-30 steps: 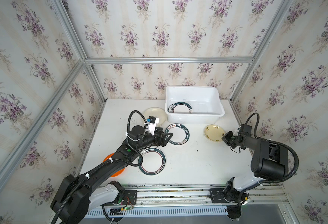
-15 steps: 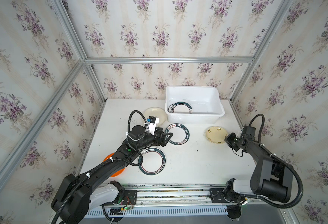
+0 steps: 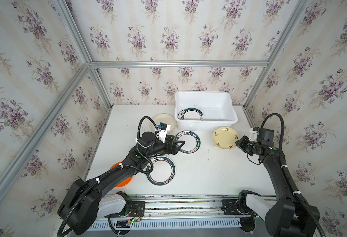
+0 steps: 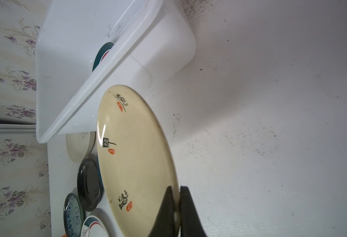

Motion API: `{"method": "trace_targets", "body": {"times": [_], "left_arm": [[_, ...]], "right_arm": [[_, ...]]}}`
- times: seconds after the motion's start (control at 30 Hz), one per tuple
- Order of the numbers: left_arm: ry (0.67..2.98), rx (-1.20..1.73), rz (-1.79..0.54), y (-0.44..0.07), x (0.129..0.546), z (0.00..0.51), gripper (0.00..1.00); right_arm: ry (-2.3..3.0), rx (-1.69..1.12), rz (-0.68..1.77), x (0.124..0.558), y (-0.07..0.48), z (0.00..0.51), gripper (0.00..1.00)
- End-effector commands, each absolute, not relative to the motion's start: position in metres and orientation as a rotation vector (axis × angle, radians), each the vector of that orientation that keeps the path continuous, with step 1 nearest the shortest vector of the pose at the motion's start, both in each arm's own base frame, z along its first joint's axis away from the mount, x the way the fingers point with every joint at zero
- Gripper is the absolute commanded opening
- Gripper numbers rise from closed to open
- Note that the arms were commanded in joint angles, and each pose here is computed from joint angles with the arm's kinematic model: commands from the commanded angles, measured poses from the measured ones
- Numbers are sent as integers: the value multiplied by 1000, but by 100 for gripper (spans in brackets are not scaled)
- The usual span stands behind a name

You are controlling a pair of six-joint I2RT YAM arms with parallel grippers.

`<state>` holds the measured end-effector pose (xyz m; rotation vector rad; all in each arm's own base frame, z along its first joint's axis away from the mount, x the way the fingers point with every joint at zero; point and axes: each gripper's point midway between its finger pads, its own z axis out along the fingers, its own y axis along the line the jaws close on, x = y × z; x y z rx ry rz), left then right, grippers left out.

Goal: Place the plates into the plastic bin on the countertop
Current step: 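Close the right gripper on the cream plate's rim, then lift the cream plate on edge and carry it toward the bin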

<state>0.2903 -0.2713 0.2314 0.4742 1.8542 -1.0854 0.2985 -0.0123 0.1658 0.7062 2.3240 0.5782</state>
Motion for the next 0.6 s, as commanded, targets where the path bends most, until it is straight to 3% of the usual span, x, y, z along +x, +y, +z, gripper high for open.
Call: {"method": "trace_targets", "body": {"times": [0.0, 0.57], "left_arm": [[1797, 490, -1117, -275, 290, 244, 100], [1769, 513, -1147, -275, 280, 246, 100]], "right_arm": [[2283, 624, 725, 302, 8, 187, 0], [2217, 398, 906, 341, 66, 249, 0]]}}
